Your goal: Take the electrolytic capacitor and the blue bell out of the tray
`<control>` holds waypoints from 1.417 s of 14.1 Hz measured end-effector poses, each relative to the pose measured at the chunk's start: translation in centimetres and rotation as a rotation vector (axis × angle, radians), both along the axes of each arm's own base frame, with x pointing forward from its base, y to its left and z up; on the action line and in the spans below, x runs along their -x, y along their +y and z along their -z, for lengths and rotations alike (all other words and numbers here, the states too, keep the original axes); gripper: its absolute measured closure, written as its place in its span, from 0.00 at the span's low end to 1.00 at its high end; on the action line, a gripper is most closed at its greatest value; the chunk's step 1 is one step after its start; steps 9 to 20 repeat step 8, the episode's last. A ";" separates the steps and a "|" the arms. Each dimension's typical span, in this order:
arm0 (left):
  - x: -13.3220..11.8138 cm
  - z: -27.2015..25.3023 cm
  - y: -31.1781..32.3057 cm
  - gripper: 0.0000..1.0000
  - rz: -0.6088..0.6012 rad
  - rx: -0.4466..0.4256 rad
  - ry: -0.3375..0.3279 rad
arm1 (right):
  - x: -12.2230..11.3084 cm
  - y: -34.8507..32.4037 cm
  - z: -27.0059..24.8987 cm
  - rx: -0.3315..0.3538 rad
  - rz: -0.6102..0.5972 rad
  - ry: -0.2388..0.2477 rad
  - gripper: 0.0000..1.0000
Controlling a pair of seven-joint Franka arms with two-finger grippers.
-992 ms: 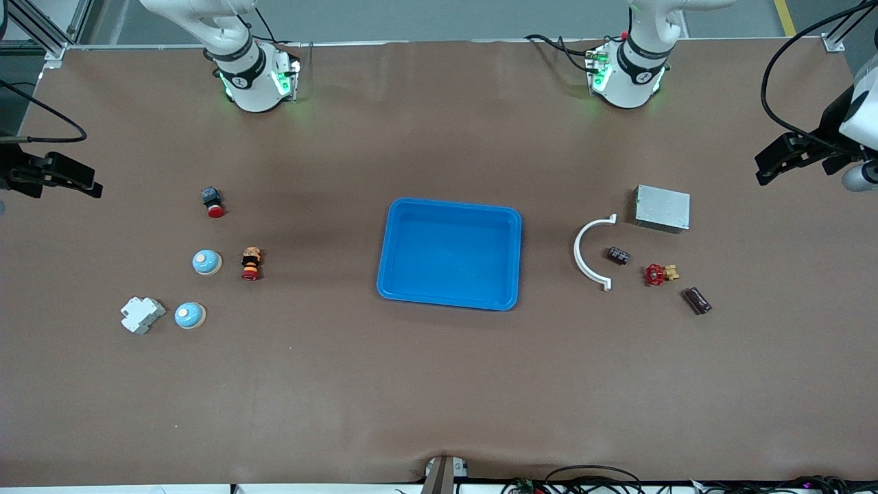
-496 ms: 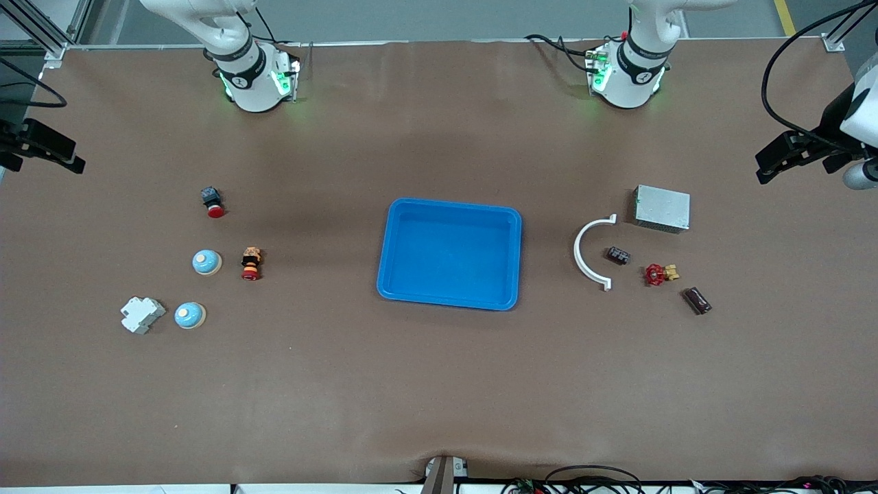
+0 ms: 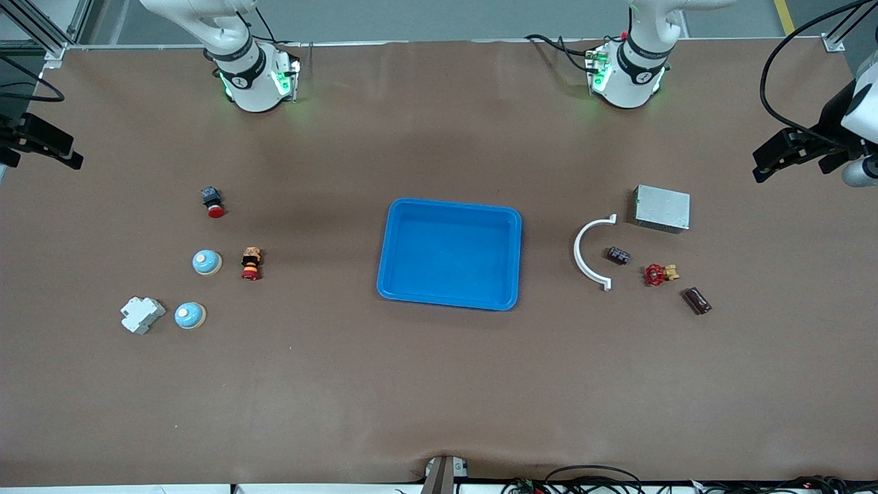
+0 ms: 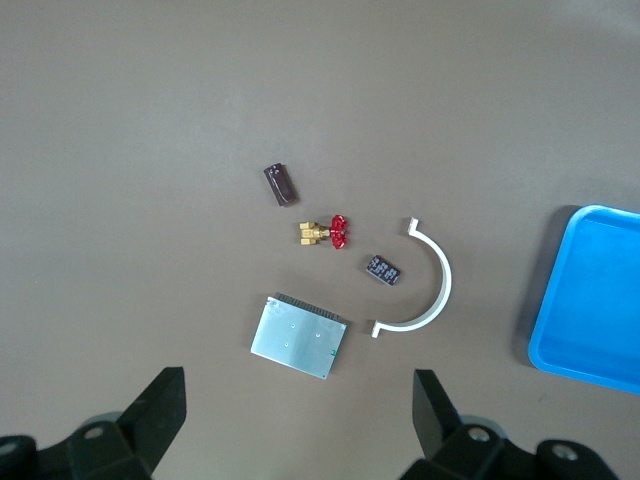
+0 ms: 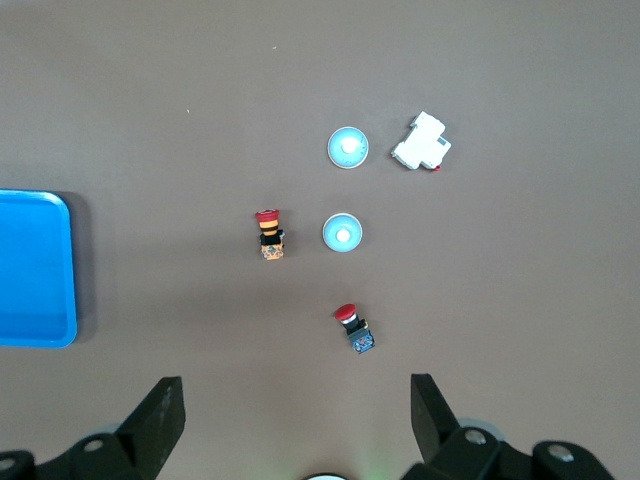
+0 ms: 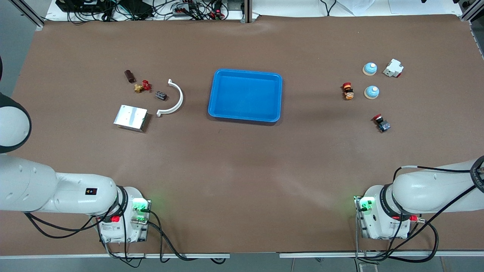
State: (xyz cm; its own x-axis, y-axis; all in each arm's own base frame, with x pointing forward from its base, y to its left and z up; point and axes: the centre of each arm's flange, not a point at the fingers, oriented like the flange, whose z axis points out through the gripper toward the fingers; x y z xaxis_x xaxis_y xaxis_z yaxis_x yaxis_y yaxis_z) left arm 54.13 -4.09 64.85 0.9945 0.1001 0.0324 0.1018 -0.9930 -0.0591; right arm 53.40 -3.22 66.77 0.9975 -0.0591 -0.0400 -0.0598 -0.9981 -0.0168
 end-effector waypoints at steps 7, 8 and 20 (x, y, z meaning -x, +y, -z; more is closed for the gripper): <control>0.1 -0.4 -0.8 0.00 0.010 0.046 0.001 | 0.5 -0.1 -0.3 -0.001 0.002 0.001 0.00; 0.2 -0.4 -1.0 0.00 0.013 0.047 0.002 | 0.5 -0.1 -0.3 0.000 0.002 0.001 0.00; 0.2 -0.4 -1.0 0.00 0.013 0.047 0.002 | 0.5 -0.1 -0.3 0.000 0.002 0.001 0.00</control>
